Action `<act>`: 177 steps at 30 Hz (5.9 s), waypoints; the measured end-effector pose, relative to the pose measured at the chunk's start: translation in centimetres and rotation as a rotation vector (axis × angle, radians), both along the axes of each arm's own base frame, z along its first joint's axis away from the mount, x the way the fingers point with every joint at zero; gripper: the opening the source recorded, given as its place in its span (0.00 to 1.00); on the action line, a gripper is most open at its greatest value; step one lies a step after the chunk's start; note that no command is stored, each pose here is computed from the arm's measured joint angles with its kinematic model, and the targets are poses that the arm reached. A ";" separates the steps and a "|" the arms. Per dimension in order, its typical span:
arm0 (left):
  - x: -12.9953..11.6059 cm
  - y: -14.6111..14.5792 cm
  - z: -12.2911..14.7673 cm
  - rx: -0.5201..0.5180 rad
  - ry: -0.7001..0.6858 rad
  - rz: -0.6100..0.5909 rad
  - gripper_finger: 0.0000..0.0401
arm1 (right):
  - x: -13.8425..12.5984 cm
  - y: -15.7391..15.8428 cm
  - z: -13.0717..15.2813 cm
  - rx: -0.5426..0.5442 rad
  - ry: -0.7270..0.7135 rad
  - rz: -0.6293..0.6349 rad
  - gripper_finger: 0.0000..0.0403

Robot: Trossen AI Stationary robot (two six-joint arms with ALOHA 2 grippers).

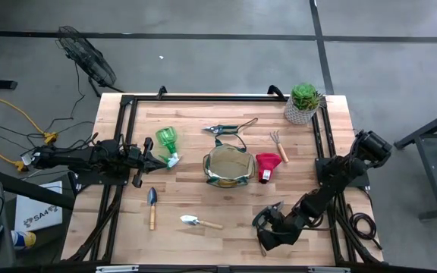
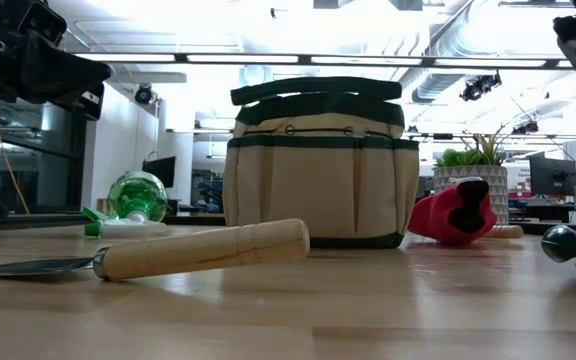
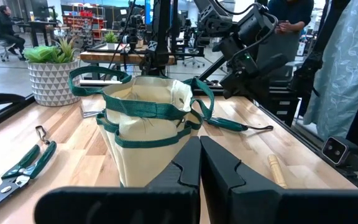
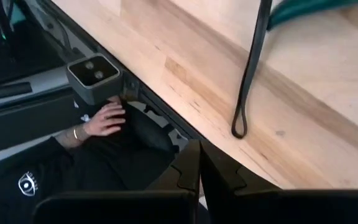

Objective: Pick & Place Garden tools in Gardening bag
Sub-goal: Put the bottom green shear scissors into the gardening bag

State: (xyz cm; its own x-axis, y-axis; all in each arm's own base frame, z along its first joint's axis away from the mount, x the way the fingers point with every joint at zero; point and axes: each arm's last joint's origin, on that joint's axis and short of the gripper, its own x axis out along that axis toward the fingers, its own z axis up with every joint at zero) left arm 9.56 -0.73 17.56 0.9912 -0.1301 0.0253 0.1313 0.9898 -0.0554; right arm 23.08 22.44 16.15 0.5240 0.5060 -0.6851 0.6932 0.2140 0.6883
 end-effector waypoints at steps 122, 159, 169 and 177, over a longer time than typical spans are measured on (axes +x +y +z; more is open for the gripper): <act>0.0 0.0 0.0 0.000 0.000 0.000 0.00 | 7.1 1.6 -2.8 -0.564 0.365 0.080 0.01; 0.0 0.0 0.0 0.000 0.000 0.000 0.00 | 1.0 -5.2 14.6 -1.047 -0.176 0.089 0.01; 0.0 0.0 0.0 0.000 0.000 0.000 0.00 | -0.1 -6.0 16.4 -1.018 -0.230 0.097 0.01; 0.0 0.0 0.0 0.000 0.000 0.000 0.00 | -1.1 -6.9 18.0 -1.008 -0.281 0.105 0.01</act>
